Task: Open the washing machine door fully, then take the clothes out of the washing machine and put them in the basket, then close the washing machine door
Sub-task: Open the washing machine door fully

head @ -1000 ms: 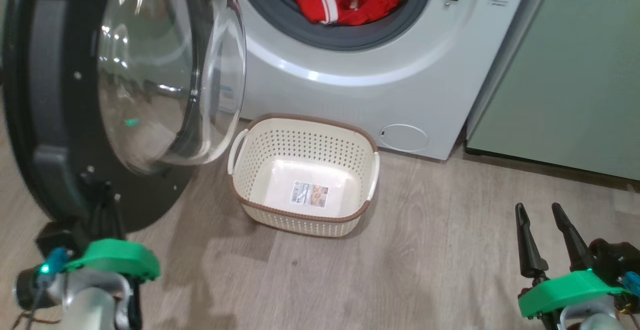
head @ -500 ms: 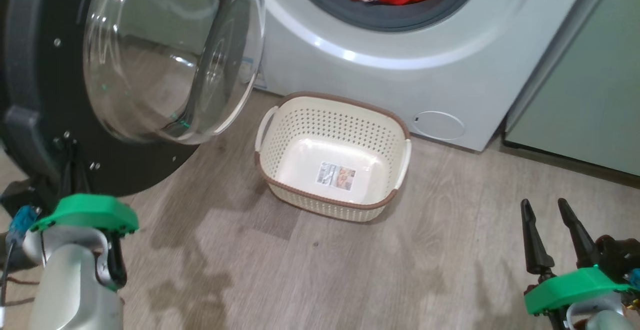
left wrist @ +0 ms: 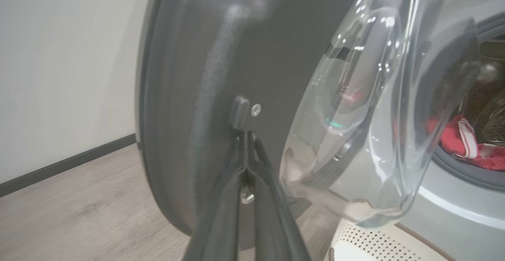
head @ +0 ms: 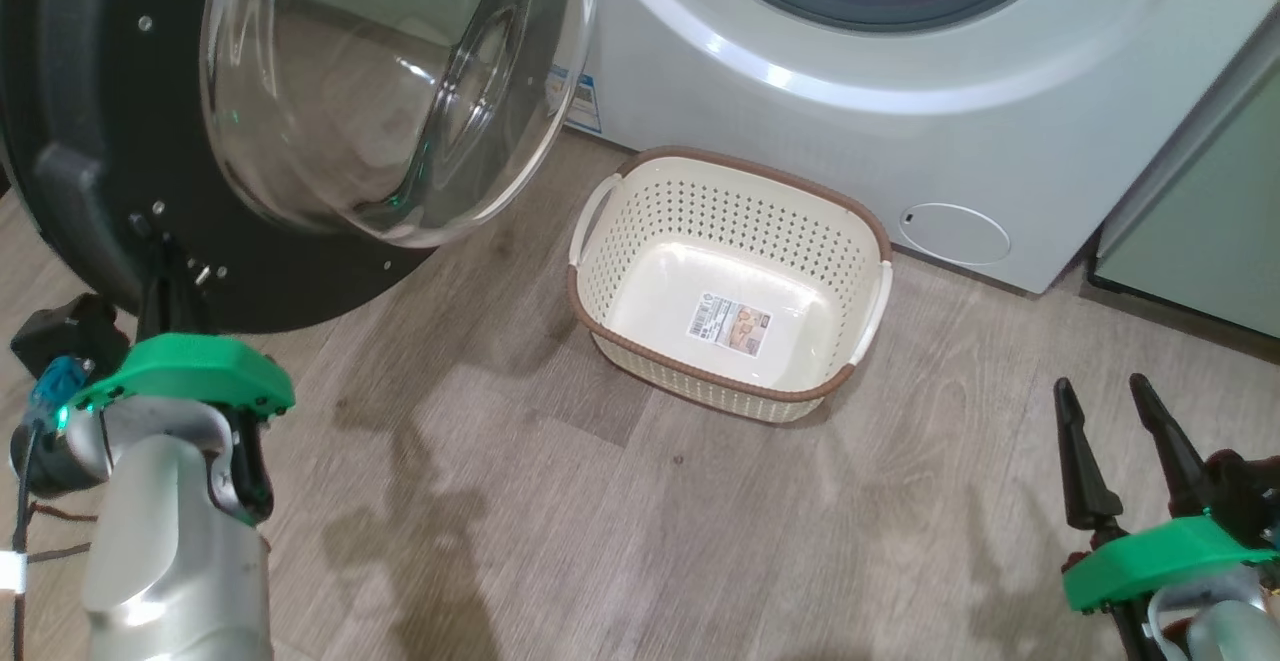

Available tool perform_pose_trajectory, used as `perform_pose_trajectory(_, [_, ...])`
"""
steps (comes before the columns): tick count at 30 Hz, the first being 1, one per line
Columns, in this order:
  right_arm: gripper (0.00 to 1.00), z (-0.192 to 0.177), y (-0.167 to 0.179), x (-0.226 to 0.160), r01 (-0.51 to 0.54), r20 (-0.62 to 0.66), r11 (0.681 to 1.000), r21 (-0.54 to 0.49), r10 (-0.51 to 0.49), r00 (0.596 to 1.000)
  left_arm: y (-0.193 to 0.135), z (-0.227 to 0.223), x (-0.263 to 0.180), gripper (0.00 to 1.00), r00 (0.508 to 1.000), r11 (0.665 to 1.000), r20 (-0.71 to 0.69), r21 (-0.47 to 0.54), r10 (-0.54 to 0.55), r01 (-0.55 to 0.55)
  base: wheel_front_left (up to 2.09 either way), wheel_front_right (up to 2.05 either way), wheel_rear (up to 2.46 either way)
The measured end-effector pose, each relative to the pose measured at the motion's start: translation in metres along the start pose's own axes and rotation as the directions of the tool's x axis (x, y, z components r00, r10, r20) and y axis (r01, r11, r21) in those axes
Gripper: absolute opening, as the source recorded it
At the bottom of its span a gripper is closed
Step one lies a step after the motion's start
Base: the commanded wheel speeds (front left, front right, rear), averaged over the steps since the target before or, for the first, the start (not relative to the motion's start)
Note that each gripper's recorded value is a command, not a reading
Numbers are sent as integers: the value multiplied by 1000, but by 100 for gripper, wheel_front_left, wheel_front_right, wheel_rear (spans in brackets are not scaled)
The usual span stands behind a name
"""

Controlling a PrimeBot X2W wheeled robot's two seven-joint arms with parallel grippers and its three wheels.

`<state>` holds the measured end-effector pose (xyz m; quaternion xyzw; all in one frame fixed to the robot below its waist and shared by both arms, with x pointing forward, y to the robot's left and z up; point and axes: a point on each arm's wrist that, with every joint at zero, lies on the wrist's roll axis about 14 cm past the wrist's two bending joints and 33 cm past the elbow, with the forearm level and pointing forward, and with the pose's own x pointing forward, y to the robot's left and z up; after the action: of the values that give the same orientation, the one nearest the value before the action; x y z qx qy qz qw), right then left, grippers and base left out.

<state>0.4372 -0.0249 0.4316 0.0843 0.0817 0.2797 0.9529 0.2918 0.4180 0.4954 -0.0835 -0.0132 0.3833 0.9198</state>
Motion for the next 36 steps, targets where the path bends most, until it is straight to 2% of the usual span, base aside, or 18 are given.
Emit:
perform_pose_trajectory(7, [100, -1, 5, -1, -16, -5, 1000, -2, 16, 1000, 11, -10, -1, 0, 999, 1000, -37, 6, 23, -23, 0, 0, 0])
perform_pose_trajectory(13, [100, 9, 6, -9, 2, 18, 1000, -4, -2, 1000, -1, 0, -2, 0, 999, 999, -6, 6, -45, 45, 0, 0, 0])
perform_pose_trajectory(14, [100, 11, 7, -11, 6, 22, 1000, -4, -6, 1000, -4, 3, -3, 18, 998, 998, 5, 8, -61, 61, 0, 0, 0])
perform_pose_trajectory(15, [100, 13, 7, -13, 10, 28, 1000, -3, -10, 1000, -7, 7, -5, 48, 997, 997, 17, 9, -79, 78, 0, 0, 0])
perform_pose_trajectory(16, [100, 16, 8, -16, 15, 35, 1000, 0, -15, 999, -9, 9, -7, 85, 995, 996, 29, 13, -92, 92, 0, 0, 0])
perform_pose_trajectory(17, [100, 18, 10, -18, 20, 43, 1000, 5, -21, 999, -11, 11, -10, 100, 993, 994, 37, 16, -111, 110, 0, 0, 0])
perform_pose_trajectory(23, [100, 31, 7, -40, 81, 90, 996, 42, -85, 992, -32, -7, -35, 100, 975, 974, 8, 33, -224, 224, 0, 0, 0])
perform_pose_trajectory(32, [100, 48, -30, -83, 235, 159, 969, 77, -245, 957, -105, -25, -53, 100, 904, 904, -24, -5, -427, 427, 0, 0, 0])
perform_pose_trajectory(36, [100, 52, -47, -105, 306, 182, 948, 88, -317, 931, -140, -36, -62, 100, 856, 857, -51, -5, -515, 515, 0, 0, 0])
